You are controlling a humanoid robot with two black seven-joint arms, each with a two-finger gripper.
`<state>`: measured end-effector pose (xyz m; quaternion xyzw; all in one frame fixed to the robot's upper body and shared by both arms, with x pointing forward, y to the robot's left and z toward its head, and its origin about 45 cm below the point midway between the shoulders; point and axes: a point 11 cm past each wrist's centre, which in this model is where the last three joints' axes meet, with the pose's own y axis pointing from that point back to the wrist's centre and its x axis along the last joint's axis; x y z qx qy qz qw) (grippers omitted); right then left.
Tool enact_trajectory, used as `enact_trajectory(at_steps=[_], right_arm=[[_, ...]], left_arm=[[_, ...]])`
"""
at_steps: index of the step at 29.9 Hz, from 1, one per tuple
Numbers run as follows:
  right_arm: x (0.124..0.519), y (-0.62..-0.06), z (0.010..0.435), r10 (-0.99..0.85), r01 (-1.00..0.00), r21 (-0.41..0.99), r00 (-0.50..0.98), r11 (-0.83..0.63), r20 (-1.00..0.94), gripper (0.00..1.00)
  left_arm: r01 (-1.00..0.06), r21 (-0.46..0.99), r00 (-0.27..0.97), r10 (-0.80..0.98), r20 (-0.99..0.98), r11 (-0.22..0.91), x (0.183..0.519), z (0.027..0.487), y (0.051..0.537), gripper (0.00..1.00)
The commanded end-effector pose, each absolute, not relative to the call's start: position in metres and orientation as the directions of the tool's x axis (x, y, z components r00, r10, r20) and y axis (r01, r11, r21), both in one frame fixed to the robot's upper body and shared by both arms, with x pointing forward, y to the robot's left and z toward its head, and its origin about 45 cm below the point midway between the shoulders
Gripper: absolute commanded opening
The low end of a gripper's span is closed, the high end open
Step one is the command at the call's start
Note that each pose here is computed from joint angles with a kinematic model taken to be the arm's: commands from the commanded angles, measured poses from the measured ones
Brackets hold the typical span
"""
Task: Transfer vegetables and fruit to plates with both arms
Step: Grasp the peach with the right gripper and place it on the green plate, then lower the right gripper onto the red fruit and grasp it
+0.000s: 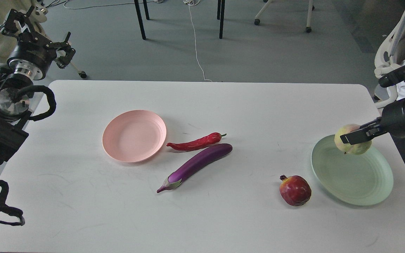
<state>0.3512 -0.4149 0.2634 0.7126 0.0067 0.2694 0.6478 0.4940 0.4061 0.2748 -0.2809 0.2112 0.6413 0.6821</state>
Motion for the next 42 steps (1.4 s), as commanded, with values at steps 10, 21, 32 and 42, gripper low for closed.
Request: enact_trajectory(at_steps=[10,21,32,42], right_arm=[[0.33,-0.447,0.21,0.261,-0.343,0.928,0.891,-0.146,0.371,0.65],[0.333,-0.455,0.209,0.252,-0.362,0.924,0.89,-0.121,0.381,0.9],[0.356,-0.394,0.245,0.287,-0.413,0.867,0.826,-0.277,0.485,0.97],[0.341,-0.291,0.251,0.528,-0.244,0.875,0.719,-0.418,0.453,0.97]], left_arm=[[-0.993,-0.11,0.1,0.753,-0.65,0.038,0.496,0.274,0.399,0.99],[-0.993,-0.109,0.1,0.753,-0.651,0.037,0.496,0.273,0.398,0.99],[-0.993,-0.111,0.096,0.755,-0.648,0.031,0.495,0.275,0.402,0.99],[-0.993,-0.113,0.098,0.757,-0.646,0.033,0.495,0.277,0.403,0.99]])
